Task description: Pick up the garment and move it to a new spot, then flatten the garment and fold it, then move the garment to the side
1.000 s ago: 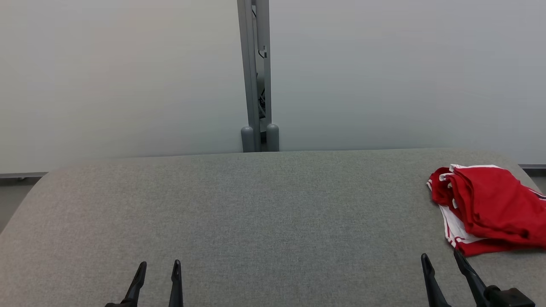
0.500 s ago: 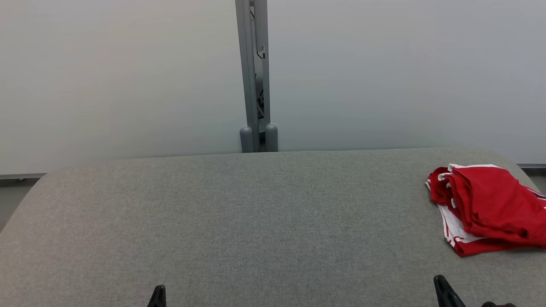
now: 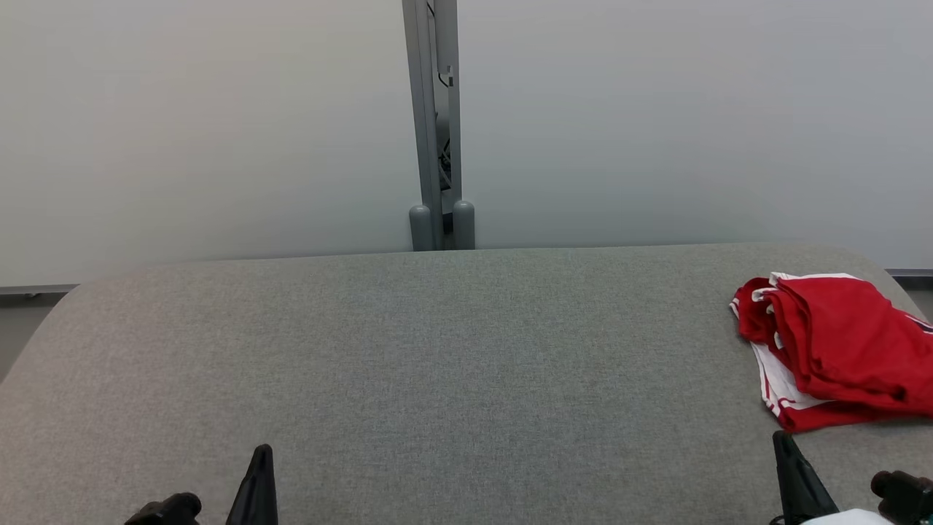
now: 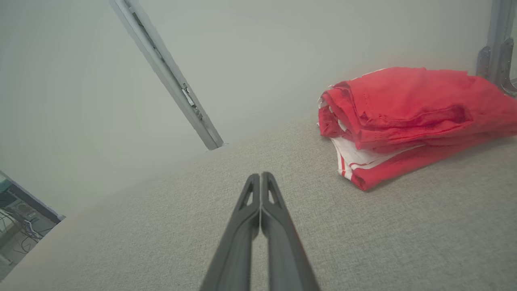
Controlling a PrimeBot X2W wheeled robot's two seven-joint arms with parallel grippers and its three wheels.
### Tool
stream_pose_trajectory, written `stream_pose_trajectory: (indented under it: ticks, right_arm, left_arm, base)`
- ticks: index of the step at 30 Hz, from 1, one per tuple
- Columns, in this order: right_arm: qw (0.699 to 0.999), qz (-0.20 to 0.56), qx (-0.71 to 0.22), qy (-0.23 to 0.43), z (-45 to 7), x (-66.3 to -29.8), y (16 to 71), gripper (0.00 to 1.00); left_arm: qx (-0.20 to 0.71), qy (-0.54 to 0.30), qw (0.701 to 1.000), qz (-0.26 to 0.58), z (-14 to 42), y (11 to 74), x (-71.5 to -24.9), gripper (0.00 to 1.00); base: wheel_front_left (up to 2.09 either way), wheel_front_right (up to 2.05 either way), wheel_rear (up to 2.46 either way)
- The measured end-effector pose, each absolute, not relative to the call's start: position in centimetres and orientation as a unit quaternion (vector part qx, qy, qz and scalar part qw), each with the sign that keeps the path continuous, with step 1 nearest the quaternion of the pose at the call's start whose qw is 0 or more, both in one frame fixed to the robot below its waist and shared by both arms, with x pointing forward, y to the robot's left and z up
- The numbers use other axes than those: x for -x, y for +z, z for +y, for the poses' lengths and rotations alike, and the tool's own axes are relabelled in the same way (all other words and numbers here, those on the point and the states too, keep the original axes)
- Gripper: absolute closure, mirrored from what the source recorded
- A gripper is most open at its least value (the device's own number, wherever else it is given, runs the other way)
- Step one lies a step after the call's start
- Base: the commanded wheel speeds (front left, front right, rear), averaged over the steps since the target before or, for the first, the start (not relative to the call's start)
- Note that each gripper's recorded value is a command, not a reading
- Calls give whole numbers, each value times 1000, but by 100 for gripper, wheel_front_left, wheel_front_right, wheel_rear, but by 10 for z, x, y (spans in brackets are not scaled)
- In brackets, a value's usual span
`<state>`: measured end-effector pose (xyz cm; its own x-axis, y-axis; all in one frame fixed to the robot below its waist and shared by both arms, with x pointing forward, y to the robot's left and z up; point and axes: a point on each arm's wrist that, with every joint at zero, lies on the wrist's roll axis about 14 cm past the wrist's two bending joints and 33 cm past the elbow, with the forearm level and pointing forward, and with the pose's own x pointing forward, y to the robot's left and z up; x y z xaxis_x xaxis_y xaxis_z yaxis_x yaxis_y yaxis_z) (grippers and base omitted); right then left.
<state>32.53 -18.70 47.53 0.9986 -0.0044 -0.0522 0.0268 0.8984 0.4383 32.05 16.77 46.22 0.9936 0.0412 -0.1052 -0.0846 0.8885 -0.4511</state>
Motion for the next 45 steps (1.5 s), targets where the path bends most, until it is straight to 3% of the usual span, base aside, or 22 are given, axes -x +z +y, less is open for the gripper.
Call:
stream_pose_trajectory:
  ticks: [23, 45]
  right_arm:
    - [909, 29, -413, -40, -208, -361, 485, 100]
    - [848, 22, -529, -42, -217, -385, 495, 100]
  left_arm:
    - [422, 34, 905, 45, 169, 477, -361, 100]
    - [534, 23, 845, 37, 168, 491, -387, 100]
  base:
    - [0, 0, 0]
    - [0, 0, 0]
